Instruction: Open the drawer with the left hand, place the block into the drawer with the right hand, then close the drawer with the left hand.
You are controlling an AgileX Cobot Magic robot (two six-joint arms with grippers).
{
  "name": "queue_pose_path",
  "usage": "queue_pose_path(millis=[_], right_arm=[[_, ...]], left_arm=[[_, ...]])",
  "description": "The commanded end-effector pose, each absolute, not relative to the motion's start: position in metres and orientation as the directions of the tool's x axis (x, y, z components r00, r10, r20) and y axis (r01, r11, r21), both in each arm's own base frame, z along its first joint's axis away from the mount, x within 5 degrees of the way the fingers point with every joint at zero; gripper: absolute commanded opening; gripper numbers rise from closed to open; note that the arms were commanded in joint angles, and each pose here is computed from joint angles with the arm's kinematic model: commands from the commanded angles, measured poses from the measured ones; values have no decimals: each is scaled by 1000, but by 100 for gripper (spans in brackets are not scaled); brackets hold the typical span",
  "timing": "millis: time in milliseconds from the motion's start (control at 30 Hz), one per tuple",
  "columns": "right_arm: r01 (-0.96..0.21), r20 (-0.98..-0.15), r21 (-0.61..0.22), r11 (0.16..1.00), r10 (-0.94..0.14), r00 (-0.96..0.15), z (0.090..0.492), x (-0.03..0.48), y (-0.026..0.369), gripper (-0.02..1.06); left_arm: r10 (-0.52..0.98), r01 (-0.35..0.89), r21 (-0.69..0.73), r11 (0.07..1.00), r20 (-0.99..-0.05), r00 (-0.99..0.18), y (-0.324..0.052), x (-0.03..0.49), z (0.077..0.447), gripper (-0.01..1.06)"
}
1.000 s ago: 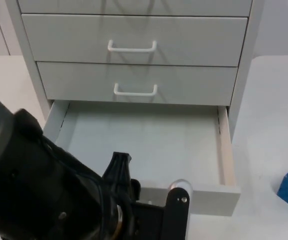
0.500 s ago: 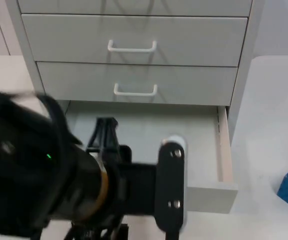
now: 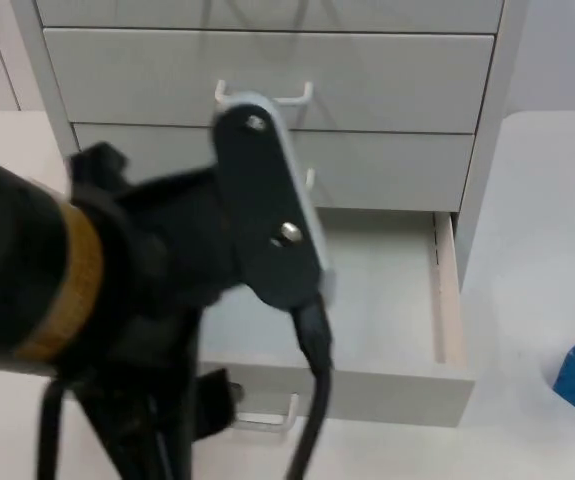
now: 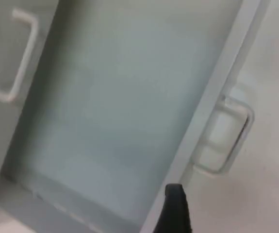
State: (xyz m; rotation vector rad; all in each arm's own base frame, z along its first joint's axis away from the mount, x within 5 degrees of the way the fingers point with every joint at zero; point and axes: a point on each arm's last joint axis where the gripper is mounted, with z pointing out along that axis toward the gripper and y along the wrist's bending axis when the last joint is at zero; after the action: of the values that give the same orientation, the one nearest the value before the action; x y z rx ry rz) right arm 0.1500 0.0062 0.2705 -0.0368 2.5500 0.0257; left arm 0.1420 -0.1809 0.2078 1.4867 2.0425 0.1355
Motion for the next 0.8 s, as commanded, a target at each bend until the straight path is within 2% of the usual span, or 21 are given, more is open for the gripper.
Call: queue_pose_path(millis=[0,33,167,200,233,300,367,400,467,533,767], right_arm=[[-20,-557,17,1000,-7,-831,272,150,5,105],[-20,-557,17,1000,-7,-831,272,150,5,105],[-20,-541,19,1000,-6,-841,271,149,5,105],[-20,-541,19,1000,-6,-841,271,149,5,105],[-19,-541,21,1000,-5,-841,271,149,6,105],[-20,-540,32,999,0,-841,271,149,7,105],[-20,-542,34,999,2,-840,271,149,7,105],[-20,-542,34,999,2,-840,271,149,7,105],[-20,-542,34,999,2,-840,271,149,7,105],[-20,-542,34,999,2,-840,271,149,7,105],[-20,-544,34,999,2,-839,271,149,7,105]], left_arm=[[834,795,348,497,-446,-325,-165,143,219,64],[834,795,348,497,-446,-325,-165,143,219,64],[709,648,318,692,-470,-526,-124,163,233,64],[709,648,318,692,-470,-526,-124,163,233,64],[666,604,304,737,-480,-572,-113,167,235,64],[473,429,214,878,-529,-704,-83,179,242,64],[325,304,133,943,-548,-771,-65,182,244,64],[325,304,133,943,-548,-771,-65,182,244,64],[138,145,28,989,-525,-840,-41,182,245,64],[59,83,-27,996,-495,-867,-26,180,245,64],[-34,29,-126,992,-471,-881,-4,178,245,64]])
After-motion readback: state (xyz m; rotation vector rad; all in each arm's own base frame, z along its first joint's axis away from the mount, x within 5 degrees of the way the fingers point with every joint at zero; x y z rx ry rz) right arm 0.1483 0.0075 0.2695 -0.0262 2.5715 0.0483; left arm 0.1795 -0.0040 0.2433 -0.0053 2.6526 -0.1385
